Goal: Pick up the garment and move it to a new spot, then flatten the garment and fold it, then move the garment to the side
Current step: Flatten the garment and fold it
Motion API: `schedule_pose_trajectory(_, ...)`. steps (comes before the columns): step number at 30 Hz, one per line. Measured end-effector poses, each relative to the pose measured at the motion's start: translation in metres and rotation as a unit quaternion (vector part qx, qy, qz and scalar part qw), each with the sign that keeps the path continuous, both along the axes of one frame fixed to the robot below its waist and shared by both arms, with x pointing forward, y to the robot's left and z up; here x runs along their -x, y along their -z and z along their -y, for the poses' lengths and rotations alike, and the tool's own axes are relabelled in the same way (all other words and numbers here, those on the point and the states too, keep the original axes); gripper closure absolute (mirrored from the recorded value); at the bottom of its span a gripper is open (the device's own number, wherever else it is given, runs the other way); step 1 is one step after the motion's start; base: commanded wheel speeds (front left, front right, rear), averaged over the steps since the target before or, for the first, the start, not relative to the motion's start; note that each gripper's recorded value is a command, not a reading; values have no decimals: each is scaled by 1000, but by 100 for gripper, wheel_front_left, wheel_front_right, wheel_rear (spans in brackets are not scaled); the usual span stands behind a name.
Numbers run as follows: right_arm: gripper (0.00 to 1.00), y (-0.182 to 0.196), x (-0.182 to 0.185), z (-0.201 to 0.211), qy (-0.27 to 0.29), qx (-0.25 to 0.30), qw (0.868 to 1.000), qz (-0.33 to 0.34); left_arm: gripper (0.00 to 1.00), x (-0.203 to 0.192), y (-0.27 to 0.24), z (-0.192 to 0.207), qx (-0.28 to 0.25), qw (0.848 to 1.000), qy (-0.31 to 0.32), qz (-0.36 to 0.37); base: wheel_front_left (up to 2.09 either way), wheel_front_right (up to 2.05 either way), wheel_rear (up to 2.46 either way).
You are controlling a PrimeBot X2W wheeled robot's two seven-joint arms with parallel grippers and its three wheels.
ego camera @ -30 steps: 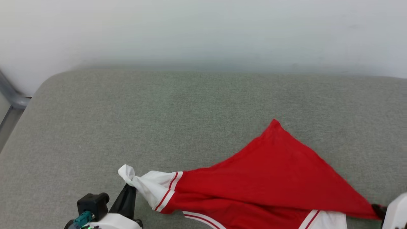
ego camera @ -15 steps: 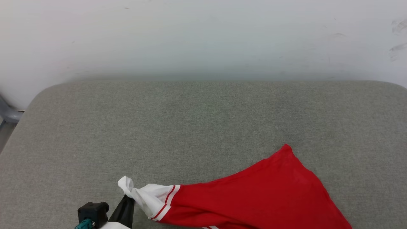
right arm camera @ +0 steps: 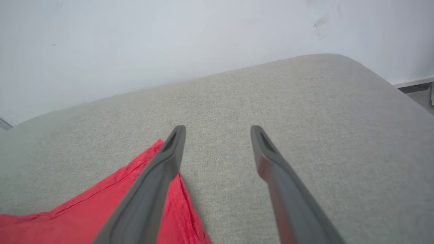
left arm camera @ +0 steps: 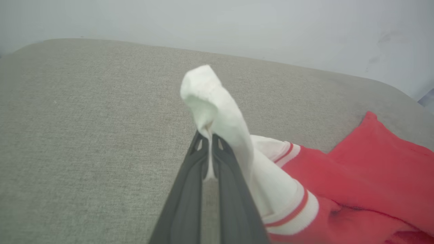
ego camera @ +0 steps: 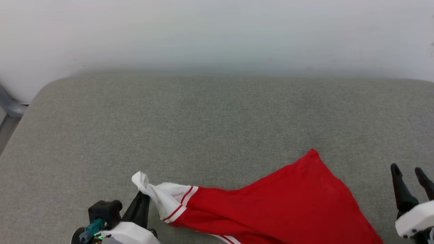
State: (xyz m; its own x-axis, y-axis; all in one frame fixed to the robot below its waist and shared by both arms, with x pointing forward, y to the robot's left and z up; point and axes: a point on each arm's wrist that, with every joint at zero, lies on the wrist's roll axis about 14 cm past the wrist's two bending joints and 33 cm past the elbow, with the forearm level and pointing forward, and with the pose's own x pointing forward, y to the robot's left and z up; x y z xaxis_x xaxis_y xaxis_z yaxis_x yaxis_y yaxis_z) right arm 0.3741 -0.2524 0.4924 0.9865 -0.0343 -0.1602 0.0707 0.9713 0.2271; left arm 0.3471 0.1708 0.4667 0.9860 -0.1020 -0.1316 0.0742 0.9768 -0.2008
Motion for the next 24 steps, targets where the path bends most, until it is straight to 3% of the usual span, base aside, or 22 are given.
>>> schedule_pose_trajectory(5, 0, 1, -46, -17, -50, 30, 998, -18, 100, -16, 0, 1, 2, 1000, -1, 5, 0, 0, 0)
schedule_pose_trajectory(10, 0, 25, -83, -43, -124, 61, 983, -118, 100, -28, 3, -3, 1, 1000, -6, 6, 0, 0, 0)
schedule_pose_trajectory(13, 0, 42, -96, -62, -173, 86, 962, -192, 100, -33, 7, -4, 1, 1000, -7, 4, 0, 0, 0)
schedule_pose_trajectory(17, 0, 70, -100, -82, -226, 117, 925, -284, 100, -41, 9, -4, 4, 1000, -10, 5, 0, 0, 0)
schedule_pose_trajectory(24, 0, 116, -93, -105, -284, 141, 871, -374, 100, -50, 21, -8, 5, 1000, -18, -4, 0, 0, 0)
